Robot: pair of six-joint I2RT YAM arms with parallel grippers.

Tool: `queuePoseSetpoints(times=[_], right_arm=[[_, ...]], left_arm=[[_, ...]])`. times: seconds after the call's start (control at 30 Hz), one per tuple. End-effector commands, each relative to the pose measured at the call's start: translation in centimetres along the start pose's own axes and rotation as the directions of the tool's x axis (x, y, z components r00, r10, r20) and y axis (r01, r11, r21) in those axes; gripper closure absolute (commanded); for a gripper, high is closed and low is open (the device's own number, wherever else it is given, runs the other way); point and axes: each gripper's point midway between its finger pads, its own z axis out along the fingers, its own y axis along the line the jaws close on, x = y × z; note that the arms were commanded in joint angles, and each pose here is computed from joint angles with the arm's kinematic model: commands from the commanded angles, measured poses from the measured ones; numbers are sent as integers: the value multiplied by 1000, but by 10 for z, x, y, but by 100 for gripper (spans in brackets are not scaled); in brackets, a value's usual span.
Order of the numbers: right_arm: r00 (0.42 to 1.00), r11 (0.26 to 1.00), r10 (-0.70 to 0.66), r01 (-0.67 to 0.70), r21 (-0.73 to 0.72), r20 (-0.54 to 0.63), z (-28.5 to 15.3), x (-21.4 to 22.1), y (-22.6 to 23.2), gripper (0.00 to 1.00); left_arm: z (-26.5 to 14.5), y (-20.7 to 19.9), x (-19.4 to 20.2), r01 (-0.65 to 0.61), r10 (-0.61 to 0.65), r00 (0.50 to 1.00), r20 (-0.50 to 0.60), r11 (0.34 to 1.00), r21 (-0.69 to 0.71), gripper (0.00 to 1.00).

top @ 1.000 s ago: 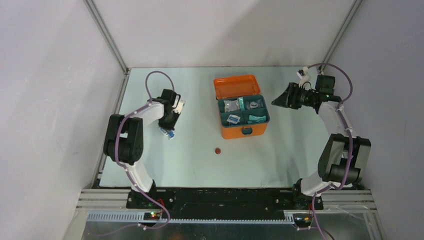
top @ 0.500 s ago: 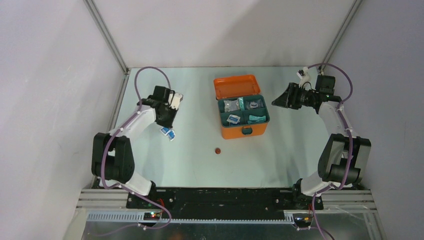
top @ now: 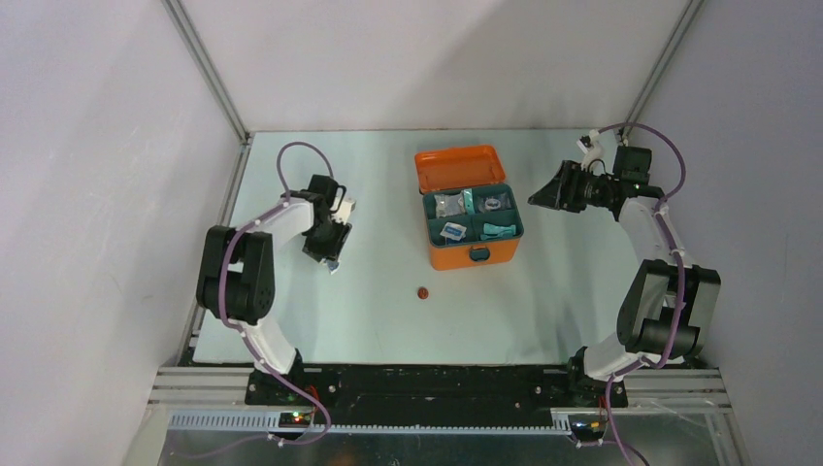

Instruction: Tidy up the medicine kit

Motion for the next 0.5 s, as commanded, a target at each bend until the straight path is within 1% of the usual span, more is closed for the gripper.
queuePoseSetpoints(times=[0.0,0.03,0.1,0.17,0.2,0.4,0.43,0.47], right_arm=[[999,999,-32,32,-1,19,-4,-5,2,40],[999,1000,-29,29,-1,18,-4,-5,1,40],[999,1000,-28,28,-2,17,-4,-5,1,40],[999,1000,-29,29,-2,18,-4,-5,2,40],[999,1000,-28,28,-3,17,-4,-5,2,40],[999,999,-32,32,-1,20,-5,-6,3,40],[999,999,-32,32,-1,21,-5,-5,3,40],[999,999,-35,35,-1,23,-6,-6,4,40]], left_arm=[[-1,5,-12,21,-21,1000,10,1000,-7,53],[3,5,-11,26,-26,1000,-4,1000,-5,54],[8,5,-9,31,-31,999,-23,1000,1,58],[10,6,-9,41,-41,999,-34,999,5,64],[11,6,-9,43,-43,998,-36,999,8,69],[11,4,-2,50,-48,996,-70,998,25,83],[10,4,-1,47,-45,996,-71,999,26,88],[8,0,0,49,-45,997,-66,998,50,90]])
